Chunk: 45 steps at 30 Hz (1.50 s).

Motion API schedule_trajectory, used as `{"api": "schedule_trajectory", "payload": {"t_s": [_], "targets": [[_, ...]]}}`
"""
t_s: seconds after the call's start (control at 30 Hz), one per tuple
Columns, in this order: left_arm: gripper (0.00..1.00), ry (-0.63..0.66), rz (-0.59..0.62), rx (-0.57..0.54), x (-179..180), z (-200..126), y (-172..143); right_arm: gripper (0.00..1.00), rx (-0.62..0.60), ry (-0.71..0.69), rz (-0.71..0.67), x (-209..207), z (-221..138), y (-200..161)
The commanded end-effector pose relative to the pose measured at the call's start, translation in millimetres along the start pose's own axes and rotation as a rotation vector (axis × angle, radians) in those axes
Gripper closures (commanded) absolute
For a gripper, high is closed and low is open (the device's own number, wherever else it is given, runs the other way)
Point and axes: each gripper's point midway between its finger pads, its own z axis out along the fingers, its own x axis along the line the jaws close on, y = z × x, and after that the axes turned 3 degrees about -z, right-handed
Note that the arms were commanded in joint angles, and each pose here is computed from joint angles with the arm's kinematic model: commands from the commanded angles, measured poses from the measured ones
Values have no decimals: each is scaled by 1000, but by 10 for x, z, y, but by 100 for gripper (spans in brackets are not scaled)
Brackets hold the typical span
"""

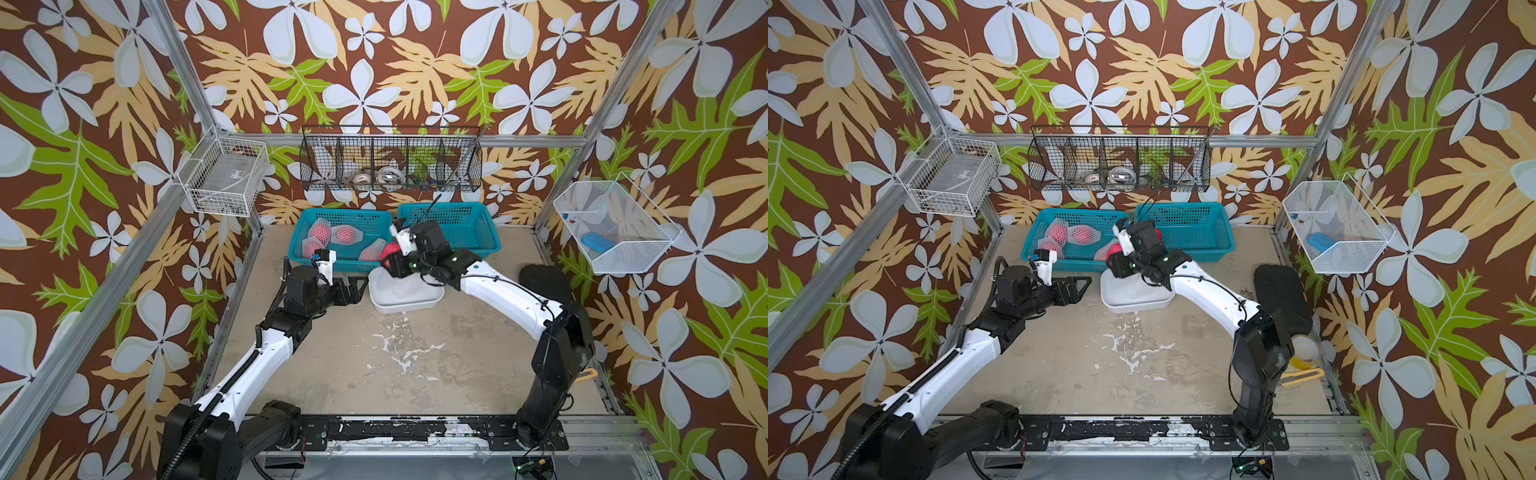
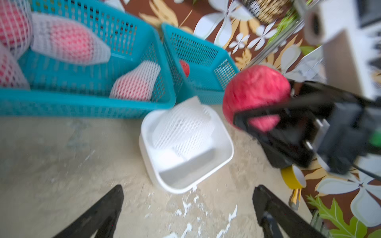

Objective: Remove foam nets from apples
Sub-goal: Pick up the apple from the center of the board, then place the apple in the basket.

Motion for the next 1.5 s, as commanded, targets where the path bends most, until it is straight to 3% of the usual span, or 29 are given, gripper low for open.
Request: {"api": "schedule_trajectory", "payload": {"t_s": [0.0, 0.13, 0.23, 0.47, 0.63, 0.73, 0.83, 1.1, 1.47], "targets": [[0, -129, 73, -138, -459, 122, 395, 54, -26, -155, 117, -738, 103, 217], [0, -123, 127, -68, -574, 433, 362, 54, 4, -335, 212, -1676, 284, 241], [0, -89, 145, -48, -476, 587, 315, 53, -26, -384, 260, -2083, 360, 193], [0, 45, 200, 23, -137, 992, 275, 52, 69, -473, 308, -2582, 646, -227], [0, 80, 134, 17, 208, 1187, 382, 46, 126, -483, 365, -2844, 817, -560], [0, 122, 124, 19, 426, 1280, 471, 43, 139, -475, 380, -2911, 910, -661], [0, 171, 132, 22, 606, 1347, 563, 32, 139, -466, 391, -2921, 973, -696], [0, 296, 193, 48, 1079, 1494, 756, 15, 141, -443, 403, -2885, 994, -716], [0, 334, 205, 57, 1306, 1580, 920, 0, 11, -421, 364, -2591, 503, -152]]}}
